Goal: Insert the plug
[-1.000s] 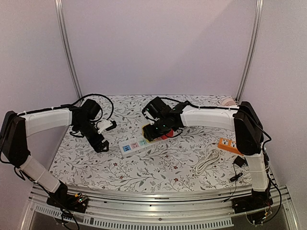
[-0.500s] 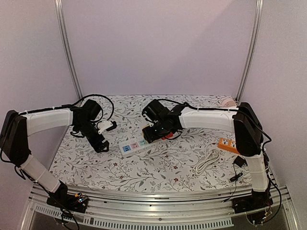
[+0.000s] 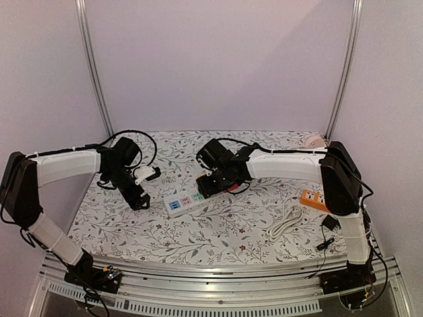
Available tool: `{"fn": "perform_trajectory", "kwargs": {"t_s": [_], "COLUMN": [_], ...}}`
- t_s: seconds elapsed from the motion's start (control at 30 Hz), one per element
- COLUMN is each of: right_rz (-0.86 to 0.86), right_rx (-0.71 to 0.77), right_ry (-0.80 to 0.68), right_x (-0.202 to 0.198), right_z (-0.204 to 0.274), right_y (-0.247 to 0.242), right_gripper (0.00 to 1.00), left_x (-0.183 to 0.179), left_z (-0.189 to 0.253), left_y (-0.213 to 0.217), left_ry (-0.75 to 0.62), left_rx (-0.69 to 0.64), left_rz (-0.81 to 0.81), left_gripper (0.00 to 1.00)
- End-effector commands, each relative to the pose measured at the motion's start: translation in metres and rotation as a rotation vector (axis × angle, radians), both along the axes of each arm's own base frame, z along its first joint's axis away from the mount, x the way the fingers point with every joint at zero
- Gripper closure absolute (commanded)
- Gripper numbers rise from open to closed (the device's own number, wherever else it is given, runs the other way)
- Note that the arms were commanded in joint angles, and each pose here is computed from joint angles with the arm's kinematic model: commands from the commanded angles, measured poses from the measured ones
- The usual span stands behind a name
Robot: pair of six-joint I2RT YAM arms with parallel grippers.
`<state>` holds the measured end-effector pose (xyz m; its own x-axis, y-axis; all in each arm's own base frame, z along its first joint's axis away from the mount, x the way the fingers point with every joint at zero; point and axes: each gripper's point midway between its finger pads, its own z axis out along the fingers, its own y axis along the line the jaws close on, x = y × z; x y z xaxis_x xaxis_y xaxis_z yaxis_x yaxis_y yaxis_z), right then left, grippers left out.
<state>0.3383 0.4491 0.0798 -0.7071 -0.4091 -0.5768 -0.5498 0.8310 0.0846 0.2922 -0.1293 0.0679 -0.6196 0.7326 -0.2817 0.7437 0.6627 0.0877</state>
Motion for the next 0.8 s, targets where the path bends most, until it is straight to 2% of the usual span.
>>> {"fn": "perform_trajectory", "kwargs": {"t_s": [0.0,0.3,0.7,0.73,0.77], "right_rz": [-0.008,-0.014,0.022,0.021,0.02], "right_rx": [-0.14,-0.343,-0.498,-0.491,-0.484], "right_ry": [0.116,0.192,0.311,0.308,0.3], "right_x": [-0.02,-0.041,-0.066,-0.066,-0.064], "right_z": [-0.061,-0.105,-0.148,-0.145,-0.139], "right_y": [-0.025,-0.069,-0.101,-0.1,-0.098], "right_gripper": [1.0,1.0,1.0,0.94,0.79], "left_x": [0.006,0.007,0.011,0.011,0.012], "left_z": [-0.003,-0.006,-0.007,-0.006,-0.006], "left_y": [0.004,0.006,0.016,0.016,0.016], "left_ry": [-0.008,-0.001,0.021,0.023,0.024], "left_rx": [0.003,0.013,0.018,0.016,0.014], "left_rz": [0.013,0.015,0.048,0.049,0.049], "left_gripper": [0.05,0.06,0.06,0.06,0.06]}}
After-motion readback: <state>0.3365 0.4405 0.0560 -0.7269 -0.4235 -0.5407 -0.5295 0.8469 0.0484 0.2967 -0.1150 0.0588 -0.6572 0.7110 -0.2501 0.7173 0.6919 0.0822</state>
